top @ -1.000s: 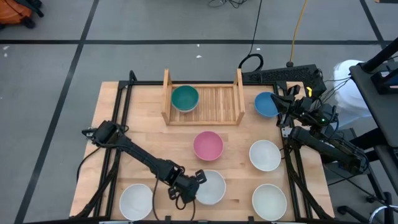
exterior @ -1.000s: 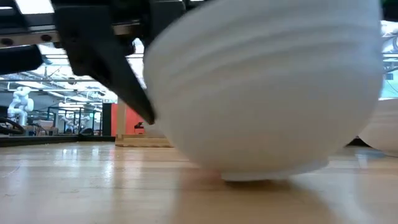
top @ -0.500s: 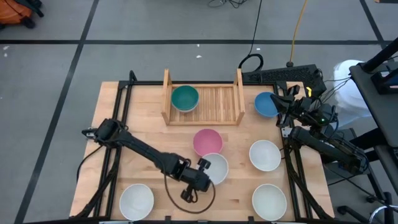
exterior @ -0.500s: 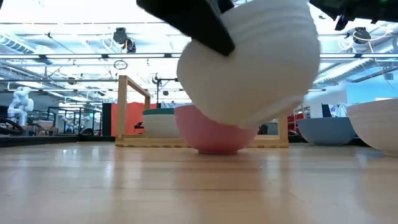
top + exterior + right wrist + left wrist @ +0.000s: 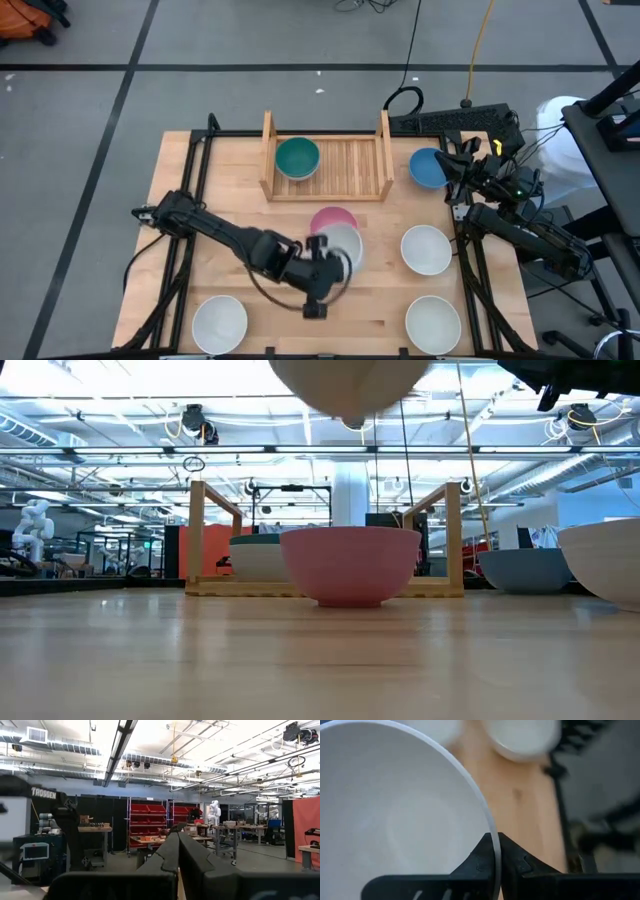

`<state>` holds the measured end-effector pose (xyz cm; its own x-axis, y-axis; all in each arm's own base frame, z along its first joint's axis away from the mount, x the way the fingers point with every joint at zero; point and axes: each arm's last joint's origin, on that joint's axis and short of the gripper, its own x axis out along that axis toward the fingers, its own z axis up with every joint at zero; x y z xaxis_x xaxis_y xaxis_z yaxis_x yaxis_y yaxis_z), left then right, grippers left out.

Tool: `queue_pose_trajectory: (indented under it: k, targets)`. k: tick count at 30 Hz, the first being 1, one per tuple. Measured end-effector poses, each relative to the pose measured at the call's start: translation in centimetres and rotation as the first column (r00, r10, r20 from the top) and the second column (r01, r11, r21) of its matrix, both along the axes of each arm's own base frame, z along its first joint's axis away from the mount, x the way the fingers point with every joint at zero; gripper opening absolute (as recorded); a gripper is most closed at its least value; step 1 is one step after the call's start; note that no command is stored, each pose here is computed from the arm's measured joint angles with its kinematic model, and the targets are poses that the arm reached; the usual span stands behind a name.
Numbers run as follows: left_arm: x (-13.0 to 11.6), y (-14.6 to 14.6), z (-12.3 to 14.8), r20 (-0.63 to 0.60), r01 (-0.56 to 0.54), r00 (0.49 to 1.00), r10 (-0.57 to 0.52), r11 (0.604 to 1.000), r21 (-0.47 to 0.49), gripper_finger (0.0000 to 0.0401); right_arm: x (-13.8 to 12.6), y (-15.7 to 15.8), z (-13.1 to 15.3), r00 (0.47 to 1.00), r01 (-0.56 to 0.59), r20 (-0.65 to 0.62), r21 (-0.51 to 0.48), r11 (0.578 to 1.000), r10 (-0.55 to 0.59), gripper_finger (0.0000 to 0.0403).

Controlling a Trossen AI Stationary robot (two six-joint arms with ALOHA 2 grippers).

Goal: Place and stack bowls onto a shelf
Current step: Stack the white bowl on top of the green bowl on the shelf

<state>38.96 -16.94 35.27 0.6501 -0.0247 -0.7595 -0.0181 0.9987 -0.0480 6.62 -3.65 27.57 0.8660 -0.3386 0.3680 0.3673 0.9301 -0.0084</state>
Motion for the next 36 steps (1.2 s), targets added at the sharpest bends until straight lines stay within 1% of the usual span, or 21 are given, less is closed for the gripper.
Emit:
queue_pose_trajectory:
  k: [2,5,7,10,14,15,17,19,21,23,26,29,32,36]
  targets:
    - [-0.5,1.4,1.7,0.004,-0.126,0.992,0.126,0.992,0.02,0.0006,0.0,0.0,0.0,1.0,0.0,0.001,-0.001,1.0,0.0,0.0]
    - [-1.0,4.0,3.3,-0.011,-0.31,0.951,0.31,0.95,0.031,0.0006,0.0,0.0,0.0,1.0,0.0,0.001,0.0,1.0,0.0,0.0]
    - [-1.3,5.8,3.8,-0.041,-0.396,0.917,0.397,0.918,0.035,0.0006,0.0,0.0,0.0,1.0,0.0,0.001,0.0,1.0,0.0,0.0]
    - [-1.3,8.8,4.4,-0.066,-0.482,0.873,0.484,0.875,0.046,0.0006,0.0,0.0,0.0,1.0,0.0,0.001,0.0,1.0,0.0,0.0]
    - [-1.0,12.9,5.0,-0.064,-0.495,0.862,0.503,0.862,0.108,0.0006,0.0,0.0,0.0,1.0,0.0,0.001,0.0,1.0,0.0,0.0]
    - [-0.9,14.0,5.1,-0.064,-0.506,0.856,0.514,0.856,0.112,0.0006,0.0,0.0,0.0,1.0,0.0,0.001,0.0,1.0,0.0,0.0]
    - [-0.9,16.5,5.2,-0.088,-0.529,0.84,0.535,0.844,0.084,0.0006,0.0,0.0,0.0,1.0,0.0,0.001,0.0,1.0,0.0,0.0]
    - [-0.9,19.0,5.1,-0.135,-0.534,0.835,0.534,0.845,0.043,0.0006,0.0,0.0,0.0,1.0,-0.002,0.003,0.005,1.0,0.002,0.0]
    - [-1.2,21.3,5.0,-0.171,-0.548,0.822,0.543,0.836,0.02,0.0006,0.0,0.0,0.0,1.0,-0.01,0.009,0.022,1.0,0.009,0.0]
    - [-1.7,23.5,4.9,-0.195,-0.558,0.812,0.55,0.83,0.02,0.0006,0.0,0.0,0.0,1.0,-0.011,0.011,0.026,1.0,0.011,0.0]
    - [-2.3,26.3,4.9,-0.205,-0.554,0.808,0.553,0.831,0.058,0.0006,0.0,0.0,0.0,1.0,-0.007,0.011,0.025,1.0,0.007,0.0]
    - [-3.0,28.7,4.9,-0.208,-0.559,0.799,0.564,0.825,0.089,0.0006,0.0,0.0,0.0,1.0,-0.004,0.012,0.024,1.0,0.004,0.0]
    - [-3.6,30.5,4.7,-0.226,-0.56,0.797,0.561,0.825,0.074,0.0006,0.0,0.0,0.0,1.0,-0.004,0.013,0.024,1.0,0.004,0.0]
    - [-3.8,32.0,3.2,-0.279,-0.568,0.78,0.561,0.821,0.062,0.0006,0.0,0.0,0.0,1.0,0.001,0.011,0.014,1.0,-0.002,0.0]
